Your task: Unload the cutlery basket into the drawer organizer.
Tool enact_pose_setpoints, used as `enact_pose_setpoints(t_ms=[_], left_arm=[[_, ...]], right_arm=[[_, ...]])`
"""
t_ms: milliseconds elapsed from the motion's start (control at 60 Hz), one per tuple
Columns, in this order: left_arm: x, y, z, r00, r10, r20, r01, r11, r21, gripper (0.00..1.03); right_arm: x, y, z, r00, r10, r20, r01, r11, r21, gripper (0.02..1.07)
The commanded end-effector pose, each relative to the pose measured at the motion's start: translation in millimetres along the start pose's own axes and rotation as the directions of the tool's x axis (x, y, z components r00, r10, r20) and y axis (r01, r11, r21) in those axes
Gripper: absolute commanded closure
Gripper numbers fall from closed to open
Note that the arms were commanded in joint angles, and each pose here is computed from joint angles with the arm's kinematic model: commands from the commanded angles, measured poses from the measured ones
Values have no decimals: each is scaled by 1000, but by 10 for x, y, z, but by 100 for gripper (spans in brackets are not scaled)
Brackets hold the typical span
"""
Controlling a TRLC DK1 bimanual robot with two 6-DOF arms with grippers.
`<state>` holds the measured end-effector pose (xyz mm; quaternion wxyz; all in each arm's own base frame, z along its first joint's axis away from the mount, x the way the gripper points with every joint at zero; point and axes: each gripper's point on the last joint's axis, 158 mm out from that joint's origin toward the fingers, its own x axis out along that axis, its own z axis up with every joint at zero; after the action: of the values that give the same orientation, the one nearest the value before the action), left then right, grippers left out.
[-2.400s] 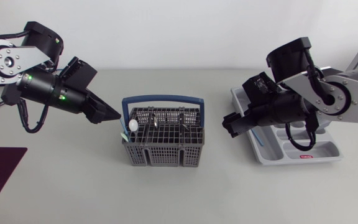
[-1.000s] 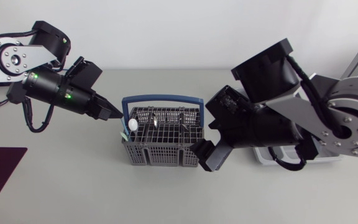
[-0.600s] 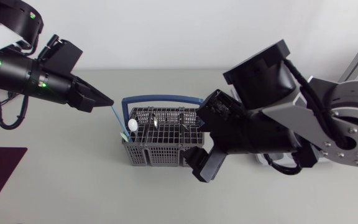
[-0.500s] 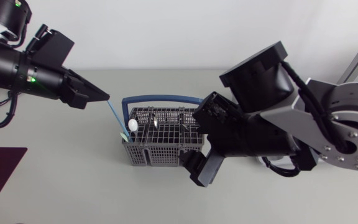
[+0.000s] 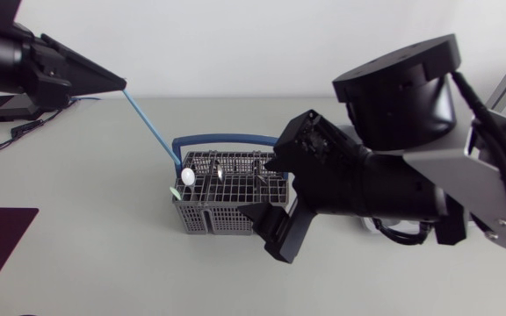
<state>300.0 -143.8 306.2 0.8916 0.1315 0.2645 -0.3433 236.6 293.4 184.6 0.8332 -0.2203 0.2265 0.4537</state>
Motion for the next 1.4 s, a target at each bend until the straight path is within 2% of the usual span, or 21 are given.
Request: enact_pose_setpoints(t_ms=[0, 117, 283, 450, 667, 850, 1067, 1383], left_arm=[[-201, -59, 202, 999, 9, 52, -9, 1000, -9, 88], [-254, -233, 304, 997, -35, 67, 37, 999, -23, 88], [-141, -484, 332, 989, -142, 50, 145, 988, -56, 88], [225, -690, 113, 949, -313, -28, 305, 939, -158, 88], [577, -938, -83, 861, -502, -78, 472, 847, -244, 88], [731, -1184, -129, 818, -562, -118, 525, 815, -244, 88], [829, -1313, -104, 800, -588, -122, 551, 799, -241, 89], [938, -1288, -62, 800, -588, -120, 550, 799, -243, 89]], right_arm=[[-75, 49, -6, 1000, 12, 28, -11, 1000, -18, 8], [-220, 45, 101, 997, 19, 79, -17, 1000, -17, 8], [-301, 48, 125, 995, 37, 97, -37, 999, -11, 8], [-292, 9, 59, 995, 43, 92, -43, 999, -4, 10], [-185, -68, -98, 996, 55, 72, -57, 998, 22, 12], [-42, -100, -215, 997, 59, 46, -60, 998, 35, 12], [102, -170, -284, 998, 63, 16, -64, 996, 60, 17], [165, -146, -276, 996, 91, 9, -91, 993, 70, 62]])
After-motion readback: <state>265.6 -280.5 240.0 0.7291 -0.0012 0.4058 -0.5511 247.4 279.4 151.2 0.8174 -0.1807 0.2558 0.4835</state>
